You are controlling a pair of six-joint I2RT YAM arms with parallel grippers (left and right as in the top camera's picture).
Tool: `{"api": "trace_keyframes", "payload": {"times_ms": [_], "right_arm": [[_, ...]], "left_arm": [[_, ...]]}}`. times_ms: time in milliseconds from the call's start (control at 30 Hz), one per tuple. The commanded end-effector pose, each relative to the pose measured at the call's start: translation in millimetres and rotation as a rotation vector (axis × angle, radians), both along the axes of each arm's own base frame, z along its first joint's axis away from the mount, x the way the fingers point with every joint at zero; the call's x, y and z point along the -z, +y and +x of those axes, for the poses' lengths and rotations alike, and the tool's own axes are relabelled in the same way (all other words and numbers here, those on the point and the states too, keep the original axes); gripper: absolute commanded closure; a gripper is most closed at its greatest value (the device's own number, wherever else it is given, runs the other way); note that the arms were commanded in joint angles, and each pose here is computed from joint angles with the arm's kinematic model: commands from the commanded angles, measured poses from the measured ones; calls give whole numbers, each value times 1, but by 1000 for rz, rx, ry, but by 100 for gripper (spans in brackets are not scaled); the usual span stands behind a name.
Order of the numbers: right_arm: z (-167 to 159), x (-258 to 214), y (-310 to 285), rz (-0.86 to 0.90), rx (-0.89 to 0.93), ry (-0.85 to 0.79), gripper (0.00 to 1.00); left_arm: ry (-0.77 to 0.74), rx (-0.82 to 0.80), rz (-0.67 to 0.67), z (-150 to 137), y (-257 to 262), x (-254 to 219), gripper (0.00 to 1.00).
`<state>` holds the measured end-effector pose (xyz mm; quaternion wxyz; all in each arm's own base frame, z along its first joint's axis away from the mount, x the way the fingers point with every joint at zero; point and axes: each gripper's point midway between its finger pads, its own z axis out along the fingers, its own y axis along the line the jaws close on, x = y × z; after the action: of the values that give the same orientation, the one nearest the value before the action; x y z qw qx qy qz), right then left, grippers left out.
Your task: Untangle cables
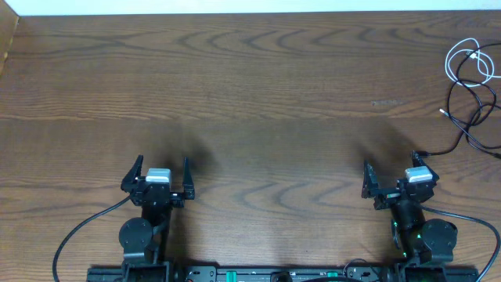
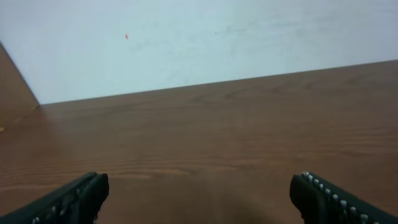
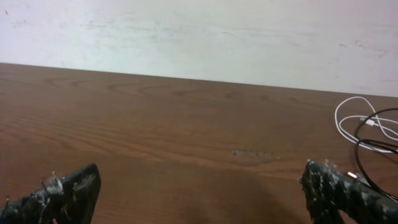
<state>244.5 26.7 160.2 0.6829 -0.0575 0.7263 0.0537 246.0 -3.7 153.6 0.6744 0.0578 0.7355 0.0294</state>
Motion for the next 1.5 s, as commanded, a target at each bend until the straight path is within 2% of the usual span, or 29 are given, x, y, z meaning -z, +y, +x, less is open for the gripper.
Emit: {"api": "trace_keyframes", "payload": {"times_ms": [0,1467], "right_arm": [[-1,0,2,10,-10,2,1],[-1,0,2,10,-10,2,1]], "left_arm": [[59,-10,28,-2,2,16,2],[59,-11,10,-2,2,15,2]]}}
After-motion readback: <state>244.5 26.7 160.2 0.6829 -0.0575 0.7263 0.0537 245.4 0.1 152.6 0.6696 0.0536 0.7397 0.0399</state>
